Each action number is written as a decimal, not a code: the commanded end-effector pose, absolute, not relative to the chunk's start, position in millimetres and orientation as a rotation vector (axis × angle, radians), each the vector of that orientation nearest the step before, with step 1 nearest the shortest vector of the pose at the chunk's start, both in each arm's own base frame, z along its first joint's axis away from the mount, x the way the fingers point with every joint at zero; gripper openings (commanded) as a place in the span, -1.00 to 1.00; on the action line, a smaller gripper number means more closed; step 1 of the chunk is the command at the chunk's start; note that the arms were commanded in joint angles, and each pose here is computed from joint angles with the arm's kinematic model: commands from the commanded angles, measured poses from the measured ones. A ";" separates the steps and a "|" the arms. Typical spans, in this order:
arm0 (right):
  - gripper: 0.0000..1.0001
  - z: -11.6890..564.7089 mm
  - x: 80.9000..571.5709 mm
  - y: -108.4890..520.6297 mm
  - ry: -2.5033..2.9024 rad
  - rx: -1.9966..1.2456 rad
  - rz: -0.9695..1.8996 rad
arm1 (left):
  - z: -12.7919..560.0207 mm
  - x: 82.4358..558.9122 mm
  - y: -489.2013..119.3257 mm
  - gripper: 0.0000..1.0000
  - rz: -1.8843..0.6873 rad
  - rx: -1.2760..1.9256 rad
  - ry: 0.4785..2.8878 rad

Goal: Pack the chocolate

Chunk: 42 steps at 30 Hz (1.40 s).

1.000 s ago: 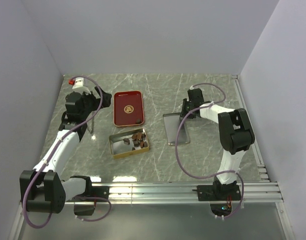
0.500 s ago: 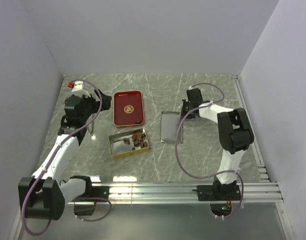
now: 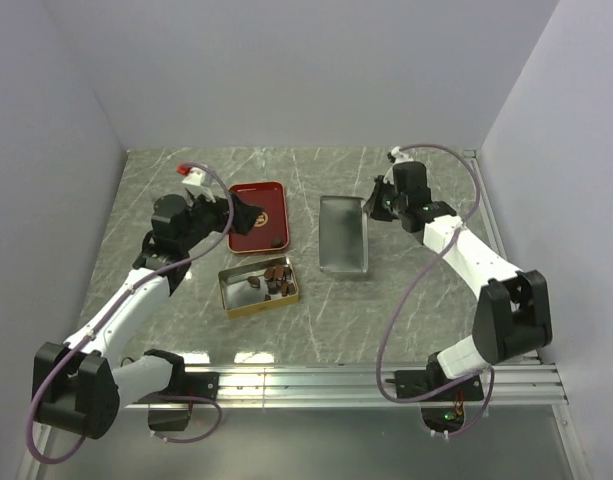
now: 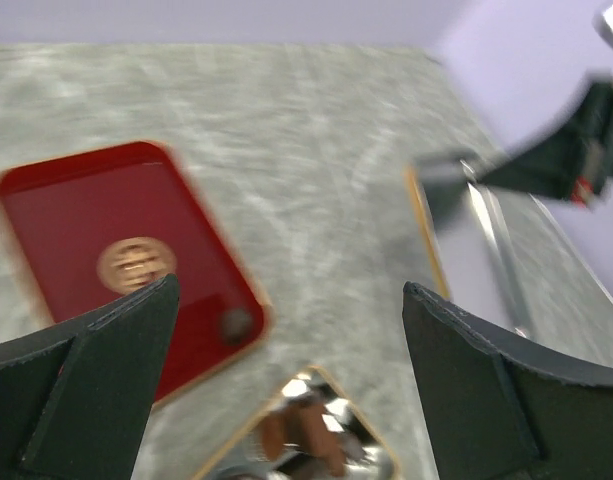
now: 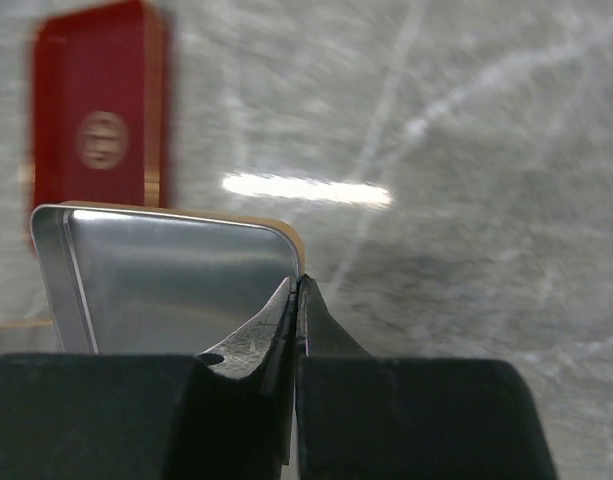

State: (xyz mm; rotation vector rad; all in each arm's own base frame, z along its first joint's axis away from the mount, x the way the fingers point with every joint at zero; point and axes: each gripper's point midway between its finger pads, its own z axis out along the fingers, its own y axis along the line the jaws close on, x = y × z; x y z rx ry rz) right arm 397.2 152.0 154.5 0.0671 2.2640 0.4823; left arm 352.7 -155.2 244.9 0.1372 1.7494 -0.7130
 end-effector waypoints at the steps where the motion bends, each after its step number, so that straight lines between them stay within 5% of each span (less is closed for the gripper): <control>1: -1.00 219.4 396.7 186.7 2.091 -0.020 0.638 | 274.5 332.5 -196.6 0.99 -0.858 0.319 1.623; 21: -1.00 284.2 334.3 251.6 1.824 -0.173 0.930 | 233.0 261.6 -298.5 0.94 -1.077 0.392 1.684; 28: -1.00 292.9 315.1 257.0 1.775 -0.197 0.965 | 211.1 245.7 -303.7 -0.51 -1.021 0.295 1.768; 31: -0.90 295.1 309.8 255.9 1.756 -0.200 0.965 | 207.4 240.9 -306.4 -0.94 -1.019 0.282 1.791; 38: 0.11 295.5 314.4 232.8 1.751 -0.160 0.820 | 200.7 248.7 -298.8 -0.99 -0.797 0.255 1.861; 42: 0.34 318.0 305.9 210.5 1.691 -0.110 0.756 | 202.2 259.0 -288.4 -0.99 -0.629 0.255 1.860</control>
